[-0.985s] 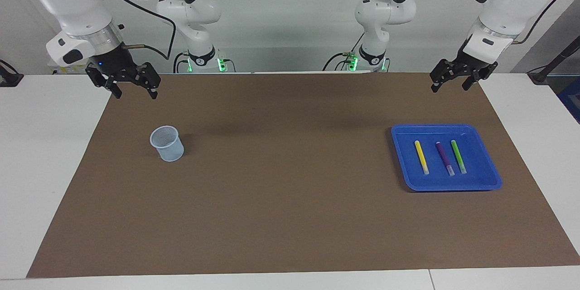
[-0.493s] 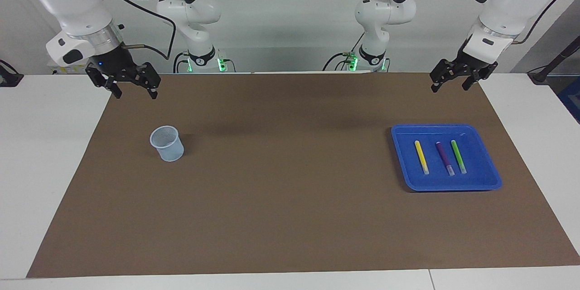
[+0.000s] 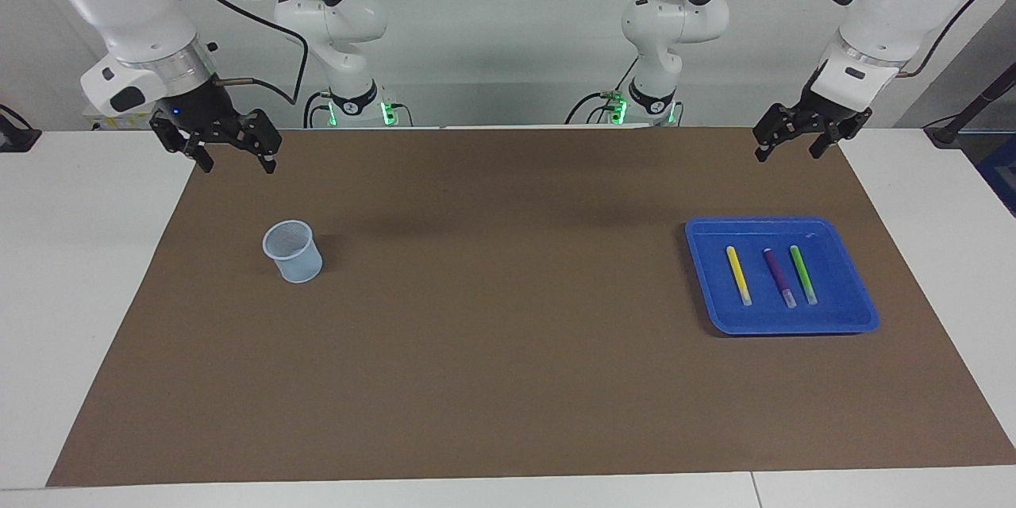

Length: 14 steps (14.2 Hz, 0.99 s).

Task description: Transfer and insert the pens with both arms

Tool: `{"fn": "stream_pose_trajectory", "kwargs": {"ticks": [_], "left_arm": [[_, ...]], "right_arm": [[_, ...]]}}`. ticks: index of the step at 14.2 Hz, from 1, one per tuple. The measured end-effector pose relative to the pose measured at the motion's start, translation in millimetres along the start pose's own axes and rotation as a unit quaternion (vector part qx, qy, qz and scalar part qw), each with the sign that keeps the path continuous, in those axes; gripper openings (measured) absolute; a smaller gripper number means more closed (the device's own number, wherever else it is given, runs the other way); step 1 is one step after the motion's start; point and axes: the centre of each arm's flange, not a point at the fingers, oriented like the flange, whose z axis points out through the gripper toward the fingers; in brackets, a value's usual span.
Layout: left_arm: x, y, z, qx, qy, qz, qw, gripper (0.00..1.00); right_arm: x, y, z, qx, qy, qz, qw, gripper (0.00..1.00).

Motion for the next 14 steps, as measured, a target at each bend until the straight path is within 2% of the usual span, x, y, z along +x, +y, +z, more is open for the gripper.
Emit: {"fn": "stream_pose_trajectory", "kwargs": {"ticks": [10,14], "left_arm": [[3.6,-14.7,10.2,0.000,0.005,-0.014,1.000,1.00],[10.0,-20.5,41.0,0.000,0.010,-0.019,1.000,1.00]], "right_arm": [[0.0,0.0,0.0,0.000,0.000,0.000,1.000,1.00],[0.0,0.0,0.0,0.000,0.000,0.000,1.000,1.00]]}}
